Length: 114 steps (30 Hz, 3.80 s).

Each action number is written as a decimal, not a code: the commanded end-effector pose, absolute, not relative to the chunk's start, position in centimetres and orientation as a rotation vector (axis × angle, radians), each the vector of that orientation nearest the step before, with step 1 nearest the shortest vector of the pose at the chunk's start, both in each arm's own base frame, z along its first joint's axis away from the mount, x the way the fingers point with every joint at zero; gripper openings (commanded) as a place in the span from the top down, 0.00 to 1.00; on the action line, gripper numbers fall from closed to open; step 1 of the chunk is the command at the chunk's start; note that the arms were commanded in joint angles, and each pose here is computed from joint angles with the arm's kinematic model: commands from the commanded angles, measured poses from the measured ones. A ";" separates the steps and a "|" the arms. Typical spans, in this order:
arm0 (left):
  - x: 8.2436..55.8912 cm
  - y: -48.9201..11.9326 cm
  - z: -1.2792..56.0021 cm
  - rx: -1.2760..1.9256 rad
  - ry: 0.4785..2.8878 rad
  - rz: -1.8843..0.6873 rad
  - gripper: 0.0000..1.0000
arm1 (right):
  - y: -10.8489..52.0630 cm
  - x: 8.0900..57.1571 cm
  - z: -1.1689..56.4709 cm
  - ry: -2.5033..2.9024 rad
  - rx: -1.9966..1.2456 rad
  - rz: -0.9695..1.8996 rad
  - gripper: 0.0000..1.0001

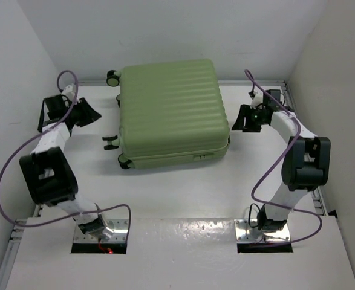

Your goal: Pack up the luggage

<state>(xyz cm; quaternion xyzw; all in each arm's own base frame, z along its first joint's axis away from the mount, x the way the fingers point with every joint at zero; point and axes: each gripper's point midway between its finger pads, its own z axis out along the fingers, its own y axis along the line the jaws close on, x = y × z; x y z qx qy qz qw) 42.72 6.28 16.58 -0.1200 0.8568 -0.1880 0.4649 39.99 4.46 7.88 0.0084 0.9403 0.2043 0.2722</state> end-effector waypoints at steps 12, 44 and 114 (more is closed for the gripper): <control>53.7 -15.2 12.9 0.156 2.021 -1.340 0.68 | 9.2 36.7 5.5 2.605 0.284 0.875 0.49; 29.2 5.9 25.0 -0.877 1.756 -0.391 0.33 | 24.8 25.6 18.2 2.016 -0.235 1.025 0.41; 56.8 6.7 22.6 -0.973 1.746 -0.932 0.50 | 19.4 32.0 15.3 2.021 -0.628 0.780 0.47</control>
